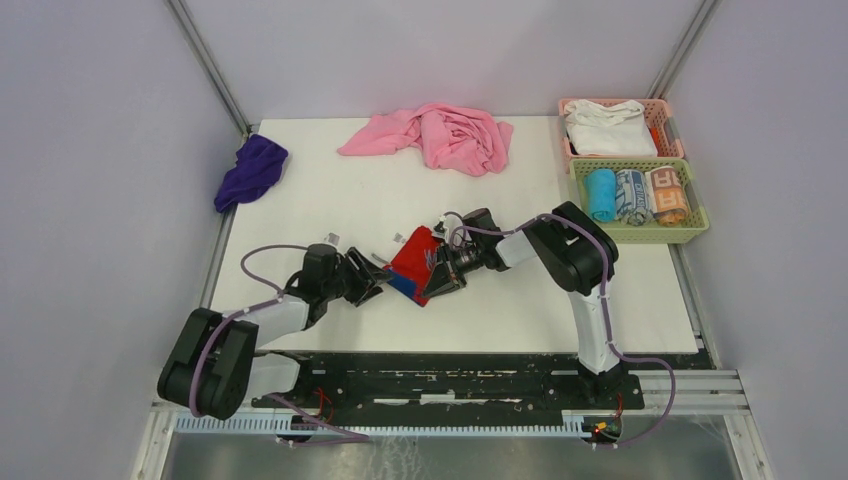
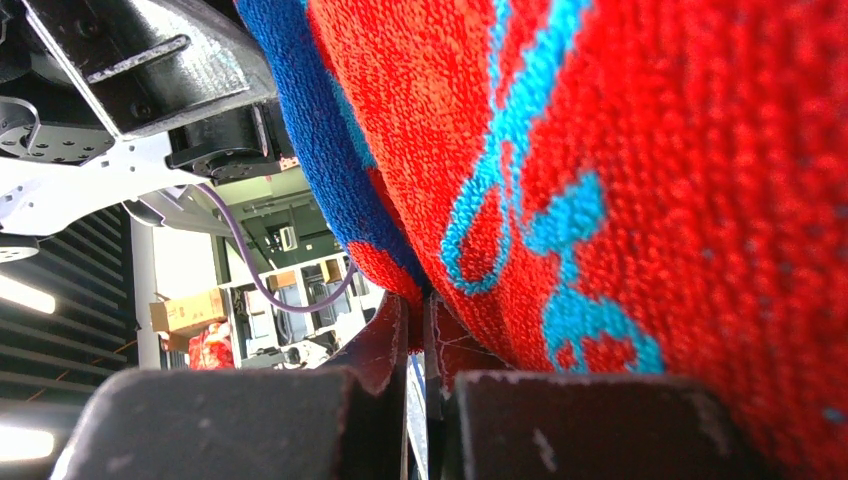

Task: Roll the towels
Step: Roll the towel at the center of the board.

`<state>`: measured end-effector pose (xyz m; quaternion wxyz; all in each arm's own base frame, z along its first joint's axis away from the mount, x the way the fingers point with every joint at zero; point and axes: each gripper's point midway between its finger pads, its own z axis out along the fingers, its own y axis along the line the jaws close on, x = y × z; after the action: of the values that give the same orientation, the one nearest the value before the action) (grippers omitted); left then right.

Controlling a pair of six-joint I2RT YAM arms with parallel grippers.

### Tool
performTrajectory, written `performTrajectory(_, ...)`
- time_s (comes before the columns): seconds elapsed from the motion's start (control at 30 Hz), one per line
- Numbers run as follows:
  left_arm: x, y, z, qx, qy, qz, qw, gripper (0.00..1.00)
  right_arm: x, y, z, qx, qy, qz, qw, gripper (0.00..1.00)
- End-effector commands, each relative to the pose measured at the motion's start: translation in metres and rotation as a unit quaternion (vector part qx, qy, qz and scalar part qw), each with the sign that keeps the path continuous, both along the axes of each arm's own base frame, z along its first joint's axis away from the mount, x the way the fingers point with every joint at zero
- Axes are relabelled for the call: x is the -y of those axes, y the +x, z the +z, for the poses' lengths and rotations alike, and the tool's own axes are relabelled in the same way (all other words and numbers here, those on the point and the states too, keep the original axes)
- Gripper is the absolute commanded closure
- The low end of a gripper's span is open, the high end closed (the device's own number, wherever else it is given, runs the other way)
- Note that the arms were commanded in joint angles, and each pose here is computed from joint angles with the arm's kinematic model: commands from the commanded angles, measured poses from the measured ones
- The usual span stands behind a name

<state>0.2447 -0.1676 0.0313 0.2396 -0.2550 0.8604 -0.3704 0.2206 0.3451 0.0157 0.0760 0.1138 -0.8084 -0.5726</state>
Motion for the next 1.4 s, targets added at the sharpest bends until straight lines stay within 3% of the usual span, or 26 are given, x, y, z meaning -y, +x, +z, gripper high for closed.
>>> performTrajectory(0.0,0.006,0.012,0.004,0.002,-0.005,0.008,1.0,0.42,0.011,-0.001,-0.024,-0.047,-0.062,-0.032,0.996,0.99)
performTrajectory(0.2,0.007,0.015,-0.01,-0.027,0.018,0.022,0.999,0.54,0.013,0.001,-0.015,-0.004,-0.075,-0.019,0.997,0.9)
performTrajectory(0.53,-0.002,0.018,-0.025,-0.075,0.076,0.05,0.993,0.55,0.023,0.006,0.027,0.159,-0.131,0.008,0.979,0.56)
performTrajectory(0.67,0.003,0.02,-0.025,-0.078,0.075,0.043,0.993,0.55,0.033,0.015,0.047,0.271,-0.185,0.008,0.945,0.48)
performTrajectory(0.9,0.01,0.024,-0.018,-0.071,0.072,0.036,0.994,0.55,0.02,0.022,0.082,0.468,-0.242,0.022,0.85,0.37)
performTrajectory(1.17,0.013,0.026,-0.015,-0.069,0.072,0.035,0.994,0.55,-0.015,0.033,0.076,0.545,-0.269,0.022,0.794,0.35)
performTrajectory(1.37,0.013,0.026,-0.016,-0.07,0.073,0.035,0.994,0.54,-0.036,0.032,0.061,0.558,-0.267,0.041,0.784,0.36)
